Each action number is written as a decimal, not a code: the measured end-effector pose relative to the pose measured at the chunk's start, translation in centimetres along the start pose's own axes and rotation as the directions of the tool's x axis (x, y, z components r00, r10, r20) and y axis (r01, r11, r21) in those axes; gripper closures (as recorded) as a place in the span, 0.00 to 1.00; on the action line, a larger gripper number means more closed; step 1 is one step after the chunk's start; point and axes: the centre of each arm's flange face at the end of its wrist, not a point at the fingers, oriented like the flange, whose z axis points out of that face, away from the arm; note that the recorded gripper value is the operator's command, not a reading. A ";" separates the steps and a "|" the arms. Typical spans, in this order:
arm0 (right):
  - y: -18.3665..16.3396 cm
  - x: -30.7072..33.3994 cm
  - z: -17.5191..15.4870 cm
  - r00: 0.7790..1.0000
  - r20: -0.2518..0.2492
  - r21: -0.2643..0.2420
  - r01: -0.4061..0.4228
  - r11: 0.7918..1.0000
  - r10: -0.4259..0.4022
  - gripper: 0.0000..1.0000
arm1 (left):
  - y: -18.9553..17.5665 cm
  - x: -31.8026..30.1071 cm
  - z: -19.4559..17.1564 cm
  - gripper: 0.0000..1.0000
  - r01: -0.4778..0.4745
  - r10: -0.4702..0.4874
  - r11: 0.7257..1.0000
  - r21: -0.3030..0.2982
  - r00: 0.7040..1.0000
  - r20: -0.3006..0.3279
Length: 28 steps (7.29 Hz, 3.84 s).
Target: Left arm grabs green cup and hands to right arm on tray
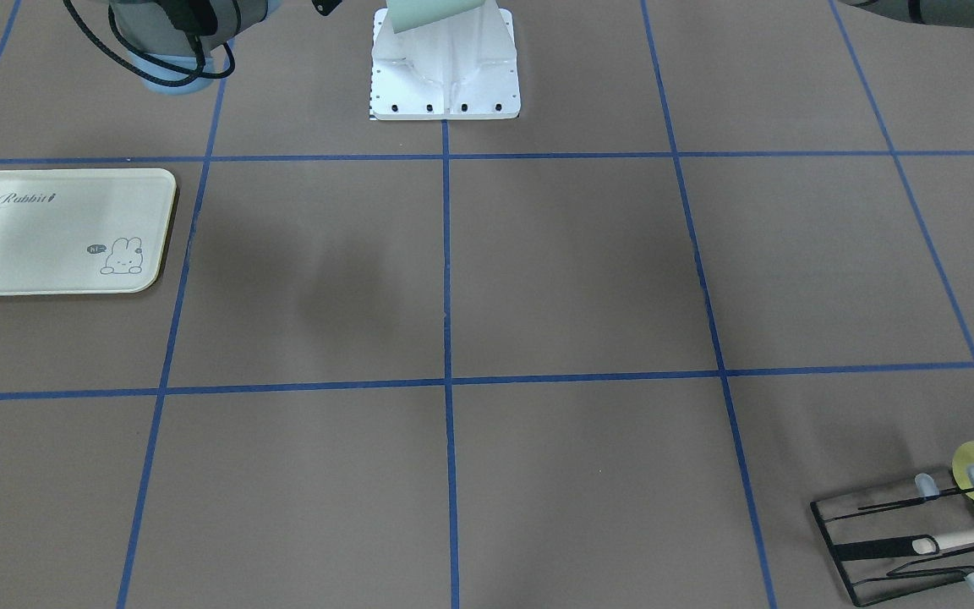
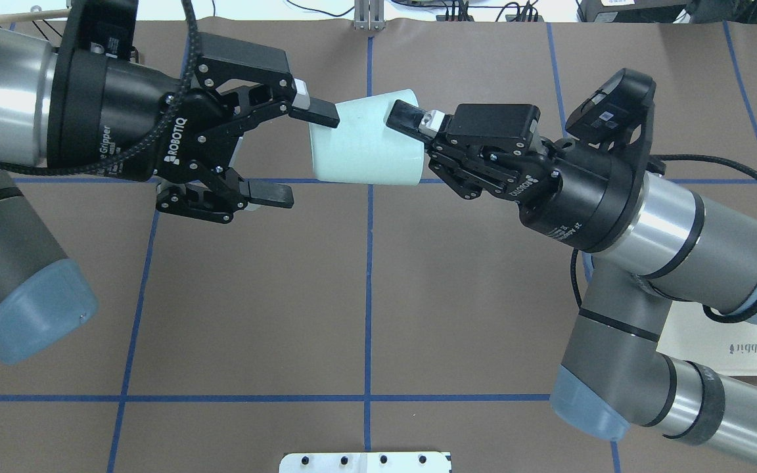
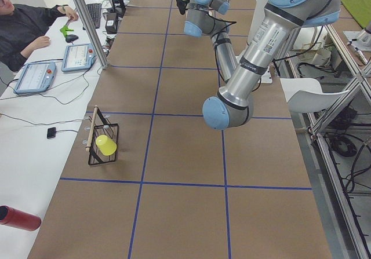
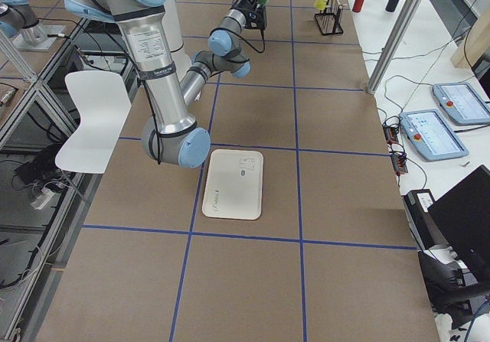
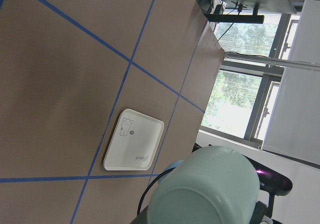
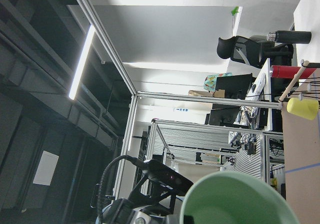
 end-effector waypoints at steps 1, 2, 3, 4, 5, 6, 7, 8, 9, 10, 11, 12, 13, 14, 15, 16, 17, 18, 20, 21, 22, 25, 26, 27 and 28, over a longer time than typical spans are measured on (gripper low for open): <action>-1.0 0.0 -0.1 0.999 -0.035 0.023 0.020 1.000 -0.019 1.00 | -0.4 -0.7 -0.1 0.00 -0.013 0.013 1.000 0.007 1.000 0.014; -2.6 0.1 0.1 0.994 -0.102 0.053 0.051 0.997 -0.046 1.00 | -1.0 -1.4 -0.4 0.00 -0.028 0.028 0.999 0.019 0.999 0.026; -4.5 0.1 0.3 0.978 -0.195 0.072 0.090 0.993 -0.074 1.00 | -2.0 -2.3 -0.9 0.00 -0.048 0.046 0.998 0.043 0.998 0.043; -7.2 -0.1 0.2 0.946 -0.308 0.070 0.127 0.989 -0.100 1.00 | -3.4 -3.5 -1.7 0.00 -0.078 0.072 0.994 0.076 0.995 0.069; -10.4 -0.8 -0.5 0.899 -0.423 0.055 0.152 0.987 -0.115 1.00 | -5.2 -4.9 -2.4 0.00 -0.119 0.108 0.987 0.111 0.989 0.104; -14.2 -2.2 -1.9 0.836 -0.536 0.034 0.159 0.987 -0.116 1.00 | -7.4 -6.5 -3.2 0.00 -0.168 0.146 0.975 0.148 0.978 0.148; -18.0 -4.1 -4.3 0.766 -0.632 0.013 0.161 0.987 -0.117 1.00 | -9.8 -8.3 -4.7 0.00 -0.226 0.188 0.957 0.184 0.961 0.202; -21.2 -5.8 -7.2 0.696 -0.706 -0.012 0.179 0.984 -0.135 1.00 | -12.2 -10.8 -6.8 0.00 -0.303 0.239 0.929 0.211 0.930 0.279; -23.5 -6.4 -10.2 0.627 -0.762 -0.035 0.209 0.977 -0.161 1.00 | -14.3 -13.2 -9.2 0.00 -0.385 0.286 0.897 0.219 0.881 0.377; -25.3 -6.2 -13.0 0.553 -0.810 -0.063 0.244 0.968 -0.192 1.00 | -16.4 -15.2 -11.8 0.00 -0.465 0.324 0.862 0.203 0.812 0.487; -26.5 -5.4 -15.3 0.478 -0.850 -0.100 0.269 0.958 -0.223 1.00 | -18.4 -17.1 -14.7 0.00 -0.536 0.354 0.829 0.161 0.725 0.591; -27.3 -4.1 -17.7 0.398 -0.880 -0.152 0.283 0.947 -0.260 1.00 | -20.2 -19.7 -18.5 0.00 -0.599 0.389 0.796 0.084 0.613 0.688; -27.8 -2.5 -20.4 0.317 -0.898 -0.215 0.285 0.934 -0.303 1.00 | -21.8 -23.0 -22.7 0.00 -0.642 0.430 0.767 -0.021 0.489 0.759; -27.9 -0.8 -23.1 0.244 -0.906 -0.279 0.272 0.921 -0.346 1.00 | -23.4 -26.8 -27.3 0.00 -0.659 0.473 0.741 -0.131 0.372 0.799; -27.7 0.5 -25.0 0.189 -0.910 -0.320 0.243 0.916 -0.368 1.00 | -24.9 -30.8 -31.9 0.00 -0.651 0.501 0.727 -0.216 0.288 0.816; -27.0 1.5 -25.7 0.151 -0.917 -0.338 0.199 0.920 -0.370 1.00 | -26.2 -34.7 -36.5 0.00 -0.629 0.509 0.732 -0.263 0.248 0.824; -25.5 2.7 -26.2 0.108 -0.918 -0.362 0.156 0.919 -0.381 1.00 | -27.0 -38.6 -40.9 0.00 -0.604 0.510 0.745 -0.284 0.242 0.825; -23.4 4.3 -27.4 0.036 -0.913 -0.399 0.135 0.907 -0.407 1.00 | -27.3 -41.7 -44.6 0.00 -0.584 0.503 0.759 -0.286 0.249 0.827; -18.8 6.5 -31.0 -0.093 -0.888 -0.459 0.130 0.879 -0.450 1.00 | -27.4 -46.0 -48.1 0.00 -0.540 0.472 0.798 -0.269 0.281 0.836; -17.3 7.0 -32.9 -0.108 -0.881 -0.473 0.143 0.870 -0.461 1.00 | -27.1 -47.7 -48.8 0.00 -0.514 0.455 0.817 -0.260 0.299 0.839; -15.9 7.5 -34.3 -0.112 -0.881 -0.472 0.161 0.867 -0.459 1.00 | -26.5 -49.3 -49.2 0.00 -0.491 0.440 0.834 -0.252 0.315 0.841; -11.6 12.9 -33.7 -0.159 -0.899 -0.437 0.248 0.865 -0.409 1.00 | -24.9 -51.1 -49.4 0.00 -0.464 0.425 0.855 -0.232 0.370 0.826; -10.1 15.4 -33.6 -0.152 -0.908 -0.418 0.285 0.863 -0.390 1.00 | -24.7 -51.1 -49.3 0.00 -0.464 0.428 0.856 -0.228 0.387 0.817; -9.0 17.4 -33.9 -0.151 -0.913 -0.409 0.311 0.858 -0.380 1.00 | -24.7 -51.1 -49.2 0.00 -0.464 0.429 0.856 -0.226 0.395 0.812; -8.4 18.7 -34.2 -0.154 -0.917 -0.400 0.327 0.856 -0.369 1.00 | -24.7 -51.1 -49.2 0.00 -0.465 0.430 0.856 -0.225 0.398 0.810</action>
